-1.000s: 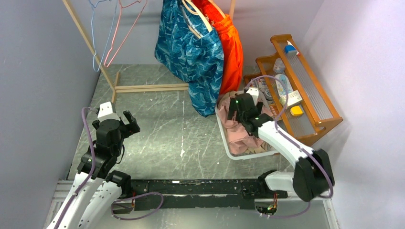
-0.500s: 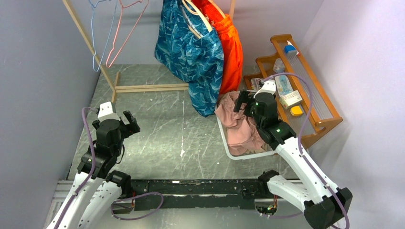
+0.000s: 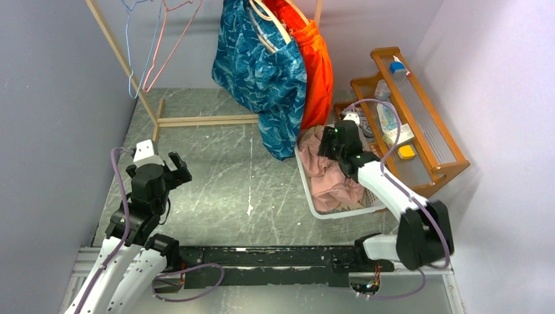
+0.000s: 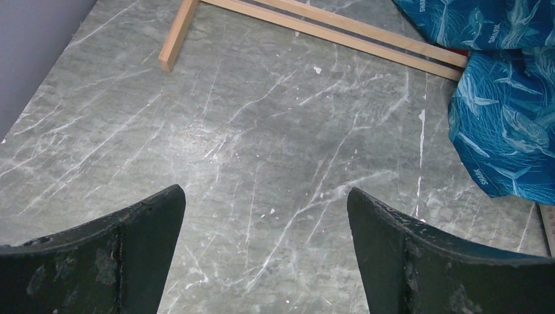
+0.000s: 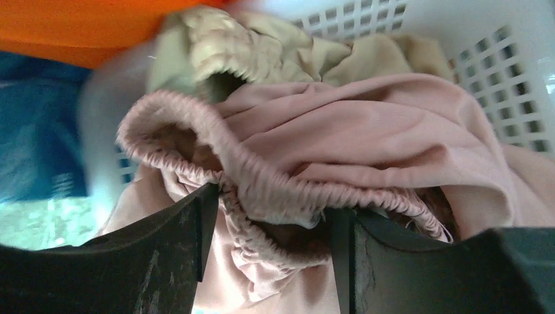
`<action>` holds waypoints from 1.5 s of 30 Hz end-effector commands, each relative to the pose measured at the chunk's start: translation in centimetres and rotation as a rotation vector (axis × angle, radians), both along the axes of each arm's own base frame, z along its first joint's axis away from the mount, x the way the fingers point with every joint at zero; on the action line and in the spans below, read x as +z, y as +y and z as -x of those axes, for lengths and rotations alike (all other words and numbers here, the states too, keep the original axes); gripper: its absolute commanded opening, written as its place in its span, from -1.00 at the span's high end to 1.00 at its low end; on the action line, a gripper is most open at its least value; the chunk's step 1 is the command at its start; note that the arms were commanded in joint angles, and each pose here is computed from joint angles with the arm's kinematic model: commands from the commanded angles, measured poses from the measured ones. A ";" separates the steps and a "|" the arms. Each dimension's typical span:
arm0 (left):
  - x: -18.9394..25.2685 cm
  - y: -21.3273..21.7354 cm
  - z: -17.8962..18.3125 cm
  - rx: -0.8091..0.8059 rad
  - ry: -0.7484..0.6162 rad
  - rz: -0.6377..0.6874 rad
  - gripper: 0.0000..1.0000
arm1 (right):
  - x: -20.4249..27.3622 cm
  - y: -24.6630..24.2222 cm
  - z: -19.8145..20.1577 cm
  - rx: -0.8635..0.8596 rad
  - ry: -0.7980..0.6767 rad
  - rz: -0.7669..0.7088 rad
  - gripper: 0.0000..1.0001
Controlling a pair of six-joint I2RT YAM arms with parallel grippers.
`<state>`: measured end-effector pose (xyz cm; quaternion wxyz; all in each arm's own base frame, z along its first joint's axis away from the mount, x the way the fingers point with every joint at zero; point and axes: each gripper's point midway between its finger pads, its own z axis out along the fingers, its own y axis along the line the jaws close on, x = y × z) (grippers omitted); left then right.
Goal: Remove the shorts from the hanger
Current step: Place the shorts in the basket, then pick up the hanger from the clothes rod.
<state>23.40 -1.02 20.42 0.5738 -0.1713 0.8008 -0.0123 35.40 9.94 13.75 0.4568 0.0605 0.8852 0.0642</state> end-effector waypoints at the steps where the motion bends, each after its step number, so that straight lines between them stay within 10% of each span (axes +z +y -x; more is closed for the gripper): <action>1: 1.3 -0.1 0.0 0.002 -0.039 0.030 -0.94 | -6.1 1.1 0.5 0.040 0.175 -0.053 -0.27; 19: 1.6 -0.2 0.2 -0.010 -0.058 0.039 -0.94 | 9.8 -0.7 2.5 0.062 -0.174 -0.052 -0.82; 30: 1.5 -0.5 0.2 -0.026 -0.054 0.044 -0.96 | 19.6 9.0 7.8 0.622 -0.401 -0.373 -0.62; 37: 1.4 -1.1 0.1 -0.061 -0.047 0.044 -0.99 | 23.4 13.5 8.9 0.732 -0.480 -0.252 -0.60; 45: 0.8 -1.8 -0.6 -0.092 0.005 0.028 -0.99 | 27.5 10.4 2.2 0.466 -0.559 0.036 -0.75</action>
